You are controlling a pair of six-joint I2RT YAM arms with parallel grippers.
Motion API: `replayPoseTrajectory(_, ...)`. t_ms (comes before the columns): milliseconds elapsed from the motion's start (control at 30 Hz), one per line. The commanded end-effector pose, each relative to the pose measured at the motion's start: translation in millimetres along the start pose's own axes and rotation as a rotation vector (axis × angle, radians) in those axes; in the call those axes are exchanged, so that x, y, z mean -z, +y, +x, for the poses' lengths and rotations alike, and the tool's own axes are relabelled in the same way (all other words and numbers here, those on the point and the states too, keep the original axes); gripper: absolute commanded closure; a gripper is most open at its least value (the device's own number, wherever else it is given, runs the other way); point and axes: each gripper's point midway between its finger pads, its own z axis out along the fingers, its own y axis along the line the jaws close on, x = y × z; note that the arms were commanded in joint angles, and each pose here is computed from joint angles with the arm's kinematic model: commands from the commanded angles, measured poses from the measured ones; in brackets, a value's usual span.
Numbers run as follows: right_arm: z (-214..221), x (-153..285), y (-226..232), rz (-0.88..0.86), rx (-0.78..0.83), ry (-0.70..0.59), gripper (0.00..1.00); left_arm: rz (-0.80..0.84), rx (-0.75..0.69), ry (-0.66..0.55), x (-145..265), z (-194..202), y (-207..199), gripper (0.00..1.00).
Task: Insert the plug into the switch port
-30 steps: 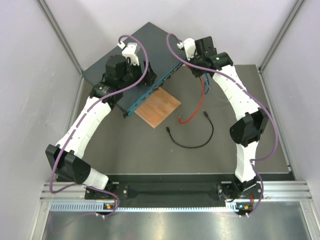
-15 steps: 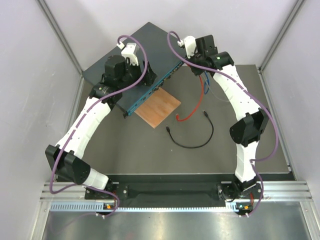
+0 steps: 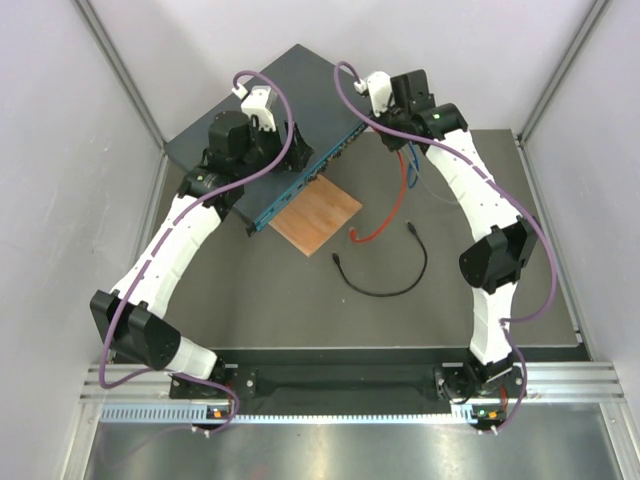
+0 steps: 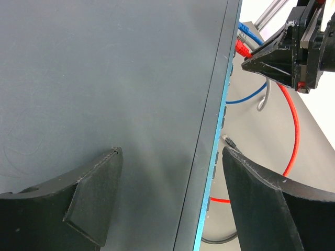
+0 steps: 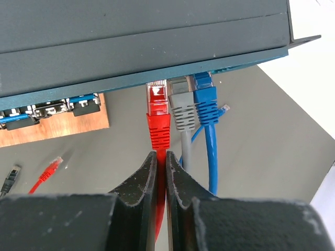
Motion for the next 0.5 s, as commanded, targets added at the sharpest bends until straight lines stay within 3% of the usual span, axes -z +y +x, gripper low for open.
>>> replayPoseTrajectory(0, -34.4, 10.5, 8.9, -0.020, 0.009, -0.107, 1.00, 0.001, 0.018, 0.011, 5.0, 4.3, 1.7, 0.18)
replayPoseTrajectory(233, -22.6, 0.2, 10.8, -0.019, 0.014, -0.063, 1.00, 0.000, 0.022, 0.009, 5.7, 3.4, 2.4, 0.18)
replayPoseTrajectory(467, -31.9, 6.2, 7.0, -0.008, 0.014, -0.100, 1.00, 0.008, 0.027, 0.016, 4.9, 6.6, 1.2, 0.18)
